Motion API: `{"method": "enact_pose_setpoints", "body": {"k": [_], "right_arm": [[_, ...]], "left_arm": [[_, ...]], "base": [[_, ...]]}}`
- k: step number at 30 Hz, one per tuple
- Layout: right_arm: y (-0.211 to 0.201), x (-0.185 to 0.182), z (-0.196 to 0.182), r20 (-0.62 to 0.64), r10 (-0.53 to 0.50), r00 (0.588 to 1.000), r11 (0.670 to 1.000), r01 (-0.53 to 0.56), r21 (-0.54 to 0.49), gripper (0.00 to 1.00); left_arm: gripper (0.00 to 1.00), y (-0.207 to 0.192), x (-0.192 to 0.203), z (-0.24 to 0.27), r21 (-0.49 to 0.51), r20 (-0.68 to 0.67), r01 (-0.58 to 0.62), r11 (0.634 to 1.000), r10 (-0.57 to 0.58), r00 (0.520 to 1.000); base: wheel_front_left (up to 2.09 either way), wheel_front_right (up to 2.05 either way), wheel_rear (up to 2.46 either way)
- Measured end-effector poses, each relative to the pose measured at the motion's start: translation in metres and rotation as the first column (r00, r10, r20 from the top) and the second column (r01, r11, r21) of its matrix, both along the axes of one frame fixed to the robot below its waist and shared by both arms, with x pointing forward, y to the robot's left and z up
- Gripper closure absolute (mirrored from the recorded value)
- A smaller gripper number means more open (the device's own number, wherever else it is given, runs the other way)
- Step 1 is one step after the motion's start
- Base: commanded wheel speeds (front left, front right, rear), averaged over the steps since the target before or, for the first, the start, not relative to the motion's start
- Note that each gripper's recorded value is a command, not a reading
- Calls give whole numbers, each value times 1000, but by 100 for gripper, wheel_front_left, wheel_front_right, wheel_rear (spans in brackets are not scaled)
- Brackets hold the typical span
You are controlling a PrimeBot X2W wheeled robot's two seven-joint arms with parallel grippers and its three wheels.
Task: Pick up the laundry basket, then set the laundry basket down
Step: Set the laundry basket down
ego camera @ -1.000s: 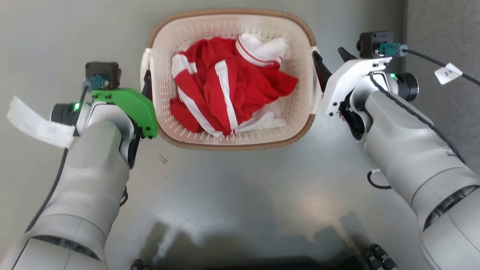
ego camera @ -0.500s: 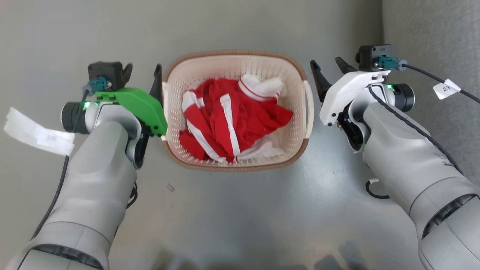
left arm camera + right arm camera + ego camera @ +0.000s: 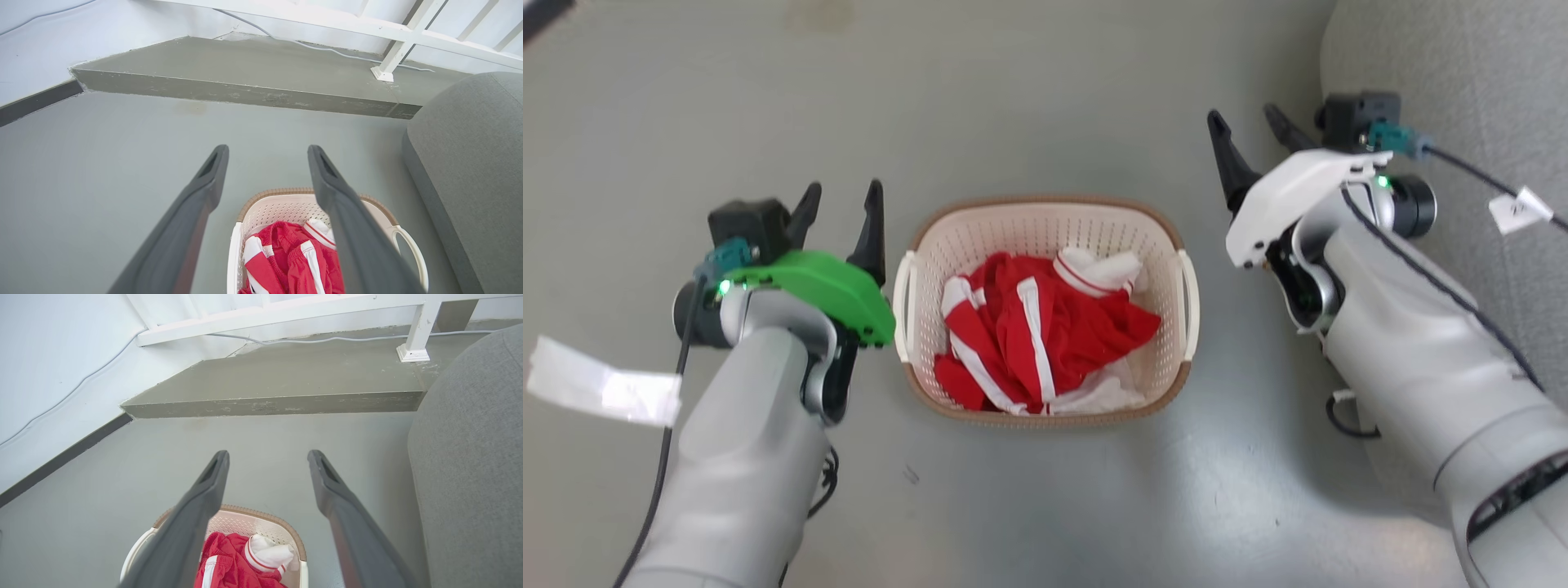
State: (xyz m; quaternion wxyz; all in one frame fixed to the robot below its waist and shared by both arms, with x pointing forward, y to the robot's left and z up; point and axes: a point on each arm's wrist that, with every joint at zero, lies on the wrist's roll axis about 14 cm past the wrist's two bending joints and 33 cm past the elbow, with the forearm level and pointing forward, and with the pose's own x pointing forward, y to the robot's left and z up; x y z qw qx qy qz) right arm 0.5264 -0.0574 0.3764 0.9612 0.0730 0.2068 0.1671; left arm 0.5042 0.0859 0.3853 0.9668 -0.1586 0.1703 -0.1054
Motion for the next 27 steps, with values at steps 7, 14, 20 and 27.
{"method": "enact_pose_setpoints", "body": {"k": [7, 14, 20, 27], "right_arm": [[9, -23, 29, 67, 1, 998, 999, -4, 34, 0], [13, -52, 51, 115, -6, 993, 998, -1, 63, 0], [10, -79, 65, 147, -31, 989, 996, 18, 88, 0], [-1, -109, 77, 181, -75, 981, 993, 58, 100, 0]], "left_arm": [[0, 17, -19, 31, 32, 90, -25, 999, 22, 996], [0, 22, -46, 56, 44, 161, -42, 998, 34, 986], [0, 32, -74, 63, 47, 178, -83, 995, 74, 981], [0, 34, -102, 76, 59, 221, -99, 993, 84, 972]], "base": [[0, 0, 0], [0, 0, 0], [0, 0, 0], [0, 0, 0]]}}
